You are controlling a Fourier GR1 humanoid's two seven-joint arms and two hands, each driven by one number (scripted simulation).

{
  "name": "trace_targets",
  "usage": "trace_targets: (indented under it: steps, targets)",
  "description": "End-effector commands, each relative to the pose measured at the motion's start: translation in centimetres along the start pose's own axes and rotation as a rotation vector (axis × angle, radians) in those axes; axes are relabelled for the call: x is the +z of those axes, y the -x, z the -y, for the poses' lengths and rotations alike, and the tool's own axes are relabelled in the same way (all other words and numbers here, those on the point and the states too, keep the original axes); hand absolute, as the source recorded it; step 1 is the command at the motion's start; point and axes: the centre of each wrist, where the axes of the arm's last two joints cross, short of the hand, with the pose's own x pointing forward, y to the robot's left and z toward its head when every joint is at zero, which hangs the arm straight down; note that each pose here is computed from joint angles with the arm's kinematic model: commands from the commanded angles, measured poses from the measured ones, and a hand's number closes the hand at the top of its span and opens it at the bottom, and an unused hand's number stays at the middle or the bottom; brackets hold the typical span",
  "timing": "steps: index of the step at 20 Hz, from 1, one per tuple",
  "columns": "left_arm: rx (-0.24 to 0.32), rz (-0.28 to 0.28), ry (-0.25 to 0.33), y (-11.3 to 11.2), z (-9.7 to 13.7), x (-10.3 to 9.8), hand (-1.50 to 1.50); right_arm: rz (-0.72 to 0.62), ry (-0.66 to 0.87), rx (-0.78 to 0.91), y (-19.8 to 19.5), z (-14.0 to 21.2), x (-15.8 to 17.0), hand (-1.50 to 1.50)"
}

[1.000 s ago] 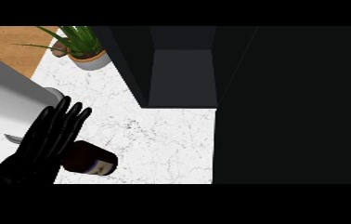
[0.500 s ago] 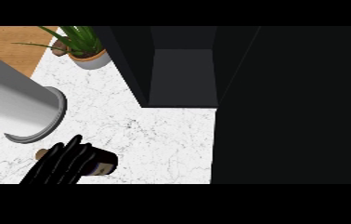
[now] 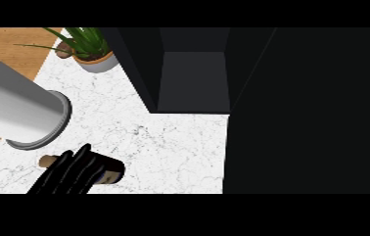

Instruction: Pick up the wine, place it into the cabinet and close the cabinet

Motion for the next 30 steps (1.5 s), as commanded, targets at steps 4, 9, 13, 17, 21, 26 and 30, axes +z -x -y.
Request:
trace_targets:
  steps: [4,9,13,17,21,26,30]
  targets:
    - [0.04,0.135,0.062,-5.1,3.0,2.6,-1.5,0.011,0.017,-0.007,-2.1,0.1,0.7,-1.5]
    - [0.012,0.127,-0.005,-5.7,2.1,2.5,-1.5,0.009,-0.001,-0.014,-2.4,-1.0,0.9,-1.5]
    - [-0.009,0.123,-0.012,-6.6,1.5,2.2,-1.5,0.024,0.02,-0.01,-2.2,-0.3,0.1,-1.5]
    - [-0.04,0.123,-0.051,-6.7,0.5,2.1,-1.5,0.027,0.015,-0.013,-2.4,-0.7,-0.5,-1.5]
    - [-0.045,0.134,-0.092,-6.7,-1.7,2.0,-1.5,0.029,0.031,0.014,-3.7,-0.1,0.4,-1.5]
    - [-0.046,0.121,-0.134,-7.5,-4.0,2.0,-1.5,0.028,-0.005,0.002,-4.4,-1.0,0.4,-1.5]
    - [-0.062,0.075,-0.169,-8.1,-6.9,3.2,-1.5,0.014,-0.004,0.005,-5.9,-1.0,1.5,-1.5]
